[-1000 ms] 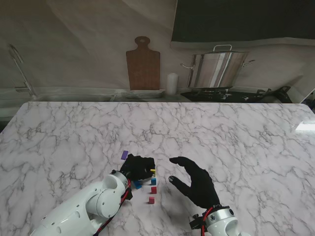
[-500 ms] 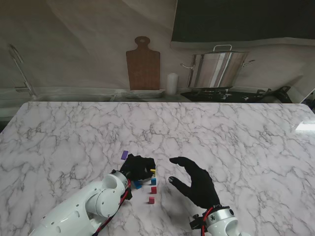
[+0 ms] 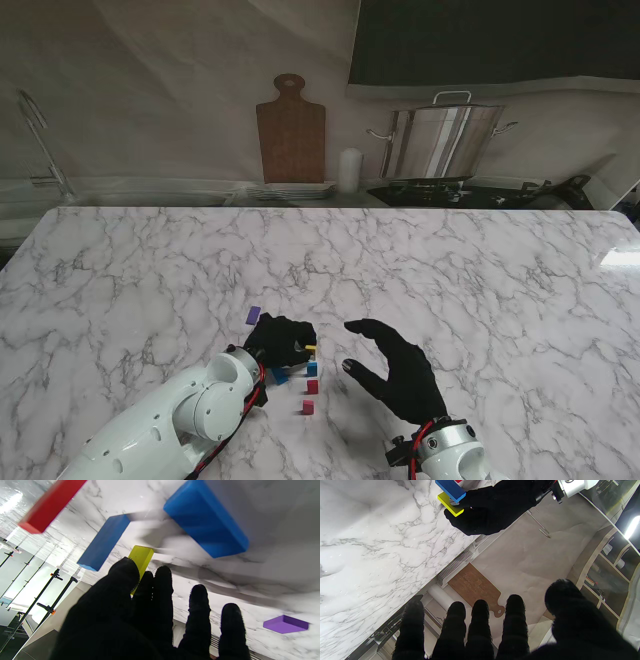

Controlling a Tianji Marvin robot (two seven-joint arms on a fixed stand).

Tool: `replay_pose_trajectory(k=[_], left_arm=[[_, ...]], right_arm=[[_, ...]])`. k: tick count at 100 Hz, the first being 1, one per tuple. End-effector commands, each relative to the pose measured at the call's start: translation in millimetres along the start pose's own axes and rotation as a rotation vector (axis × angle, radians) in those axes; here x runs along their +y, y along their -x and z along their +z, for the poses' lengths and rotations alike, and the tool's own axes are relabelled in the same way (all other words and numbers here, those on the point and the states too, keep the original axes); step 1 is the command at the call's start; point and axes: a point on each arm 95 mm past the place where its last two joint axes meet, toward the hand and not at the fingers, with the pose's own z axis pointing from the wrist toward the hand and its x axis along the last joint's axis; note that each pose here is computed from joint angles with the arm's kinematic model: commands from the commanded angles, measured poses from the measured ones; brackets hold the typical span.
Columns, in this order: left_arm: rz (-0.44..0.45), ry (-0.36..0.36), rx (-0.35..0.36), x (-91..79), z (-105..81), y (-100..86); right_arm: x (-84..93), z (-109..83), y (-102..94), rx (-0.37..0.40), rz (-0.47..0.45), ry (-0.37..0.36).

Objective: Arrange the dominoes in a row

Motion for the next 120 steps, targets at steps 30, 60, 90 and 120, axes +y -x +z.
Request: replay_pose_trajectory(k=[30, 60, 90, 120], left_arm=[[0.013, 0.036, 0.007, 2.7, -1.1, 0.9], [0.024, 0.048, 0.010, 2.8, -2.3, 1.9], [0.031, 0.060, 0.012, 3.1, -4.0, 3.2], [0.038, 0.069, 0.010, 3.0, -6.8, 4.6]], right_arm=[[-1.3, -1.5, 0.0, -0.006, -0.002, -0.005], [-1.3, -1.5, 0.2, -0.006, -0.002, -0.004], [-1.6, -1.6, 0.0, -0.006, -0.003, -0.005], [-2.2, -1.6, -0.1, -0.005, -0.003, -0.008]])
